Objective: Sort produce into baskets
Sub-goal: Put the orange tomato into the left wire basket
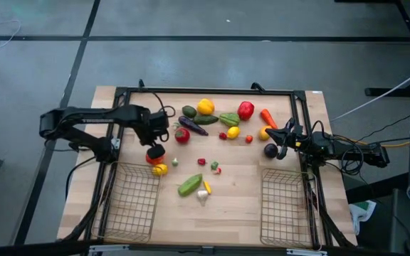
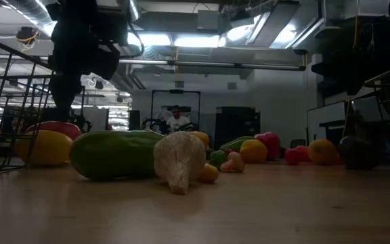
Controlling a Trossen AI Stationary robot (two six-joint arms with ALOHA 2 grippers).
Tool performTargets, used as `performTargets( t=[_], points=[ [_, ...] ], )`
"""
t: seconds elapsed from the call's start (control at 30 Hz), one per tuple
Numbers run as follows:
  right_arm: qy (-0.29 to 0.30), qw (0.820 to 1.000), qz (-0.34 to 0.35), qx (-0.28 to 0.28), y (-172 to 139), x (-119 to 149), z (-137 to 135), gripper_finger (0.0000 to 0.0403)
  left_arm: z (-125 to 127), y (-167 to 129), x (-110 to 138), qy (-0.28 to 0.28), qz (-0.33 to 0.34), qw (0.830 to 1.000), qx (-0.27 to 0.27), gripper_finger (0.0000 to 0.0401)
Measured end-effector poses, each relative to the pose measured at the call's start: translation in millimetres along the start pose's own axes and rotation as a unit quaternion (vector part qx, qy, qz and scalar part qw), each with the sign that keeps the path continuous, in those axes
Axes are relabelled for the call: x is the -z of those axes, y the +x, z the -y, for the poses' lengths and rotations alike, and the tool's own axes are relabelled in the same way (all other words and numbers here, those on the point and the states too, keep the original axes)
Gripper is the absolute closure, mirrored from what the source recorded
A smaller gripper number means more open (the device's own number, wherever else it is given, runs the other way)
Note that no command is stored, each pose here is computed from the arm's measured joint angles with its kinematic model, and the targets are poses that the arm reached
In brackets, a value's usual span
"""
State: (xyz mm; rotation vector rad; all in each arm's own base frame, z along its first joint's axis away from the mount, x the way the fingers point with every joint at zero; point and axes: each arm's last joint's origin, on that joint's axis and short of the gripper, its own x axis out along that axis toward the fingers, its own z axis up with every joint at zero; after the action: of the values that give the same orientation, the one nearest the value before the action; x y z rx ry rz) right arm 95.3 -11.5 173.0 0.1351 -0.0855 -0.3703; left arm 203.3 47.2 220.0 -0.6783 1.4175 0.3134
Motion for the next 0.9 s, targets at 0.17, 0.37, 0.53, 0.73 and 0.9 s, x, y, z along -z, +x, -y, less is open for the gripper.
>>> performTargets(
  t=[0.17, 0.37, 0.53, 0.73, 0.9],
  points=[
    [0.0, 1.0, 0.0, 0.0, 0.0, 0.1, 0.0, 0.0402, 4.0, 8.4, -2.4, 0.012, -0.014, 1.0, -0.015, 0.0066],
    [0.0, 1.0, 0.0, 0.0, 0.0, 0.0, 0.0, 0.0402, 4.9, 16.3, -7.2, 0.025, -0.016, 0.999, -0.037, 0.0066],
    [0.0, 1.0, 0.0, 0.0, 0.0, -0.1, 0.0, 0.0402, 4.9, 21.0, -9.8, 0.026, -0.02, 0.999, -0.039, 0.0066],
    [0.0, 1.0, 0.0, 0.0, 0.0, 0.0, 0.0, 0.0402, 5.0, 22.2, -10.3, 0.036, -0.023, 0.998, -0.039, 0.0066],
    [0.0, 1.0, 0.0, 0.0, 0.0, -0.1, 0.0, 0.0402, 3.5, 21.6, -11.0, 0.033, -0.032, 0.999, -0.014, 0.0066]
  ],
)
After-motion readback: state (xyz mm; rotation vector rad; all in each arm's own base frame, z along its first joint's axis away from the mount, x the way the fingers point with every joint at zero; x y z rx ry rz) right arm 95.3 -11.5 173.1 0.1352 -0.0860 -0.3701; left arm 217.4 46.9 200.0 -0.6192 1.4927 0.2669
